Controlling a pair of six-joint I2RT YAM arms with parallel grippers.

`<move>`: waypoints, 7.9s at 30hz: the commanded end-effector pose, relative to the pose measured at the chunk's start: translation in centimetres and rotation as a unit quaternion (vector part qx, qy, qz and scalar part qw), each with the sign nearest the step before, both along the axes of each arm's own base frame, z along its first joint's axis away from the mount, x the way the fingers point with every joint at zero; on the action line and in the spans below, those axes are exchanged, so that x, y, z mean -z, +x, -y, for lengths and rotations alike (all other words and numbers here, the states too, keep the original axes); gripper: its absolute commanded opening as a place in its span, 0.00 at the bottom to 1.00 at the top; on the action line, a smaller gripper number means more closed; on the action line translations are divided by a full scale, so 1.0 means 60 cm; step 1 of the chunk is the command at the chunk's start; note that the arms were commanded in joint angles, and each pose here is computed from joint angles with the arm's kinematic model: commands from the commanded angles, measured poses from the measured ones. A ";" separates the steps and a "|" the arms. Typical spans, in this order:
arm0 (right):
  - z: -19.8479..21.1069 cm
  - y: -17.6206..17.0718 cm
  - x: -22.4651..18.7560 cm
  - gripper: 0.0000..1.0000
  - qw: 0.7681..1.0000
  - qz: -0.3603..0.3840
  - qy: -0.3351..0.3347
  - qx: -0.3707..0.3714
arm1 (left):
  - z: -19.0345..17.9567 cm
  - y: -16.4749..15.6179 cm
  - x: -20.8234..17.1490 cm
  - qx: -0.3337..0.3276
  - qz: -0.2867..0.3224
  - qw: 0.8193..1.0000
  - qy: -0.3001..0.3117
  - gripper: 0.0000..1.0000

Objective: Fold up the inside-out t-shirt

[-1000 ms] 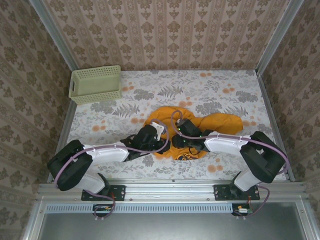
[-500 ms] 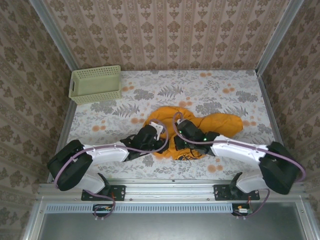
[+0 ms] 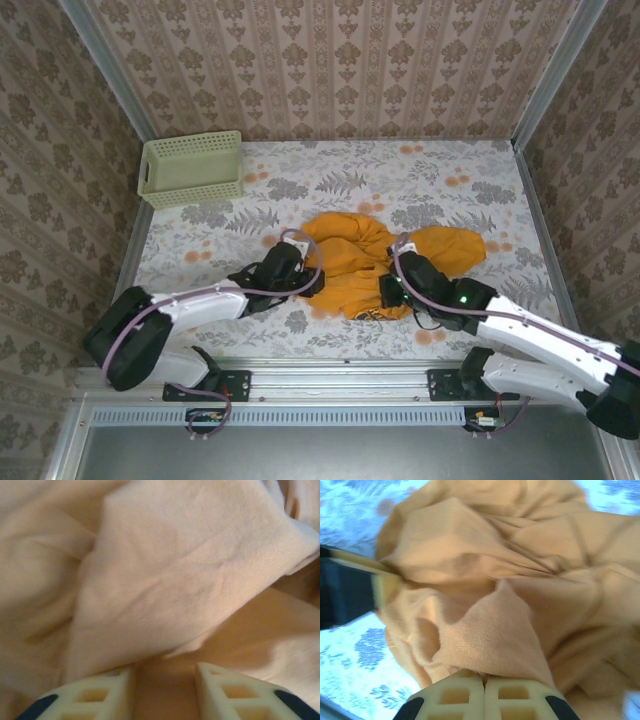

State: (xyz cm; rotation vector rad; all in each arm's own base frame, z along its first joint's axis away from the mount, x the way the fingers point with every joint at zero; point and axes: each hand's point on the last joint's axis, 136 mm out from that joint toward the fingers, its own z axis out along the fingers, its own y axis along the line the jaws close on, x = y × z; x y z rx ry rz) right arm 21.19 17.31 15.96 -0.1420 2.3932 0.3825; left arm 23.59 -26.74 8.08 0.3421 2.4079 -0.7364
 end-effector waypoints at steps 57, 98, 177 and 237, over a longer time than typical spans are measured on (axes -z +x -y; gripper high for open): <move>0.222 -0.014 -0.056 0.00 0.969 0.015 -0.052 0.240 | 0.084 0.038 0.046 0.107 -0.063 0.992 -0.036 0.37; 0.196 0.069 -0.424 0.00 0.979 0.146 0.058 0.131 | -0.355 0.034 -0.607 -0.272 0.290 0.910 -0.113 0.00; 0.260 -0.085 -0.019 0.48 0.943 -0.136 0.062 0.297 | -0.304 -0.004 -0.153 -0.268 0.014 0.962 -0.054 0.22; 0.254 0.234 0.176 0.43 0.921 -0.229 -0.131 0.286 | 0.122 0.086 -0.073 0.022 0.024 0.997 0.071 0.70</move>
